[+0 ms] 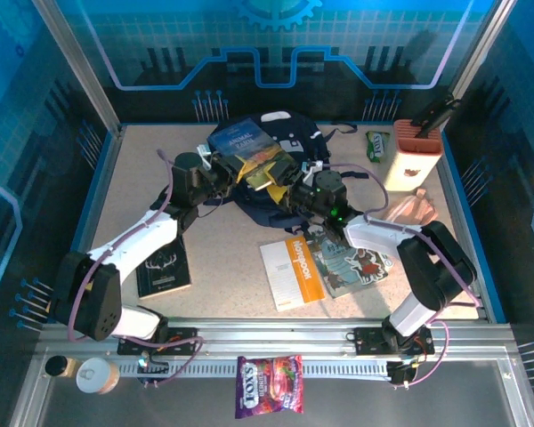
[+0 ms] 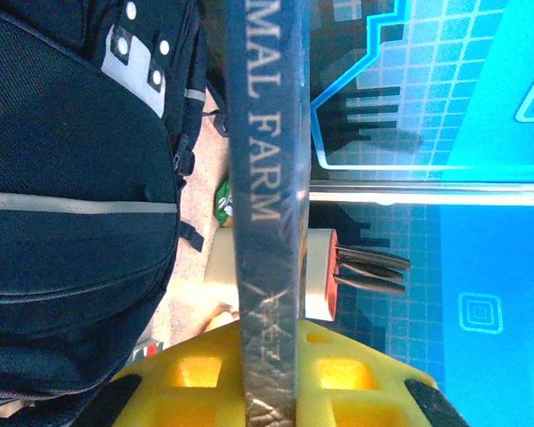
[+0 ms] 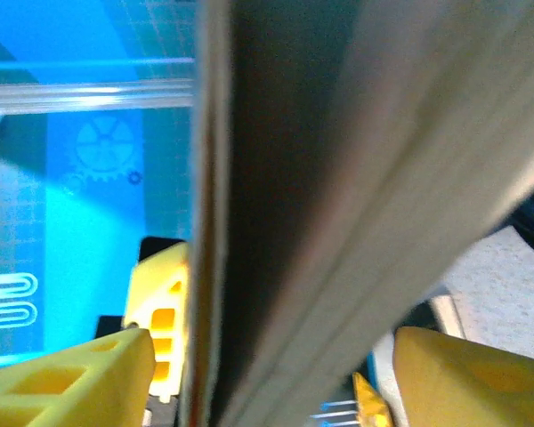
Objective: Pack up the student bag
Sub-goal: Pass the book, then open the student bag at the top-center of the table.
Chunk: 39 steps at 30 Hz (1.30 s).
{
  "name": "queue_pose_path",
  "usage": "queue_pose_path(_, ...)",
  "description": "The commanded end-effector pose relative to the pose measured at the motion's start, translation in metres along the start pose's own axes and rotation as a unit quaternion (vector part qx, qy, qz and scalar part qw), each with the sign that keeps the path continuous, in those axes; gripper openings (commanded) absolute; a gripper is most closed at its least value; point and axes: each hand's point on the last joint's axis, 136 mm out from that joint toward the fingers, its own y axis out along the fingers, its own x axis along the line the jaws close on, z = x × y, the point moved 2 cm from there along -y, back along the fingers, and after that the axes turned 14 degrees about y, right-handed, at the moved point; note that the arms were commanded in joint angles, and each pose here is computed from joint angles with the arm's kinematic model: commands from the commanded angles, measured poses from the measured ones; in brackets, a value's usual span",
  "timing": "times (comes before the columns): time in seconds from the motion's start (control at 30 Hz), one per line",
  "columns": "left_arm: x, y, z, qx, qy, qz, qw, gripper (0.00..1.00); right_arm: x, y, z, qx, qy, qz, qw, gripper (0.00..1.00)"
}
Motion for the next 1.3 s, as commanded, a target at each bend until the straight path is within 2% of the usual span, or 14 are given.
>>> queue_pose_path(0.0, -0.038, -0.002, -0.014, -0.023, 0.019, 0.055, 0.998, 0.00, 0.026, 0.006, 0.002, -0.005, -0.003, -0.057, 0.998, 0.64)
queue_pose_path(0.17, -0.037, 0.001, -0.013, -0.019, 0.021, 0.053, 0.998, 0.00, 0.021, 0.010, -0.002, -0.010, 0.000, -0.056, 0.998, 0.46)
queue_pose_path(0.37, -0.029, 0.000, -0.010, -0.011, 0.038, 0.023, 0.999, 0.00, 0.023, 0.007, -0.008, -0.028, -0.018, -0.068, 0.997, 0.19)
queue_pose_path(0.43, -0.024, -0.002, -0.009, -0.009, 0.049, 0.007, 0.999, 0.11, 0.023, 0.004, -0.009, -0.033, -0.029, -0.066, 0.997, 0.12)
queue_pose_path(0.57, -0.013, -0.006, -0.007, -0.002, 0.084, -0.031, 0.996, 0.51, 0.024, -0.007, -0.016, -0.055, -0.065, -0.047, 0.995, 0.05)
queue_pose_path(0.73, 0.001, -0.008, -0.004, 0.021, 0.156, -0.082, 0.984, 0.73, 0.023, -0.034, -0.032, -0.096, -0.115, 0.000, 0.989, 0.03)
queue_pose_path(0.87, 0.005, -0.002, 0.003, 0.060, 0.241, -0.105, 0.963, 0.85, 0.023, -0.070, -0.051, -0.149, -0.163, 0.044, 0.974, 0.03)
queue_pose_path(1.03, 0.010, 0.019, 0.025, 0.133, 0.343, -0.117, 0.922, 0.90, 0.026, -0.124, -0.069, -0.217, -0.211, 0.108, 0.947, 0.03)
queue_pose_path(1.27, 0.026, 0.062, 0.064, 0.227, 0.487, -0.124, 0.834, 0.91, 0.013, -0.179, -0.082, -0.258, -0.207, 0.166, 0.929, 0.03)
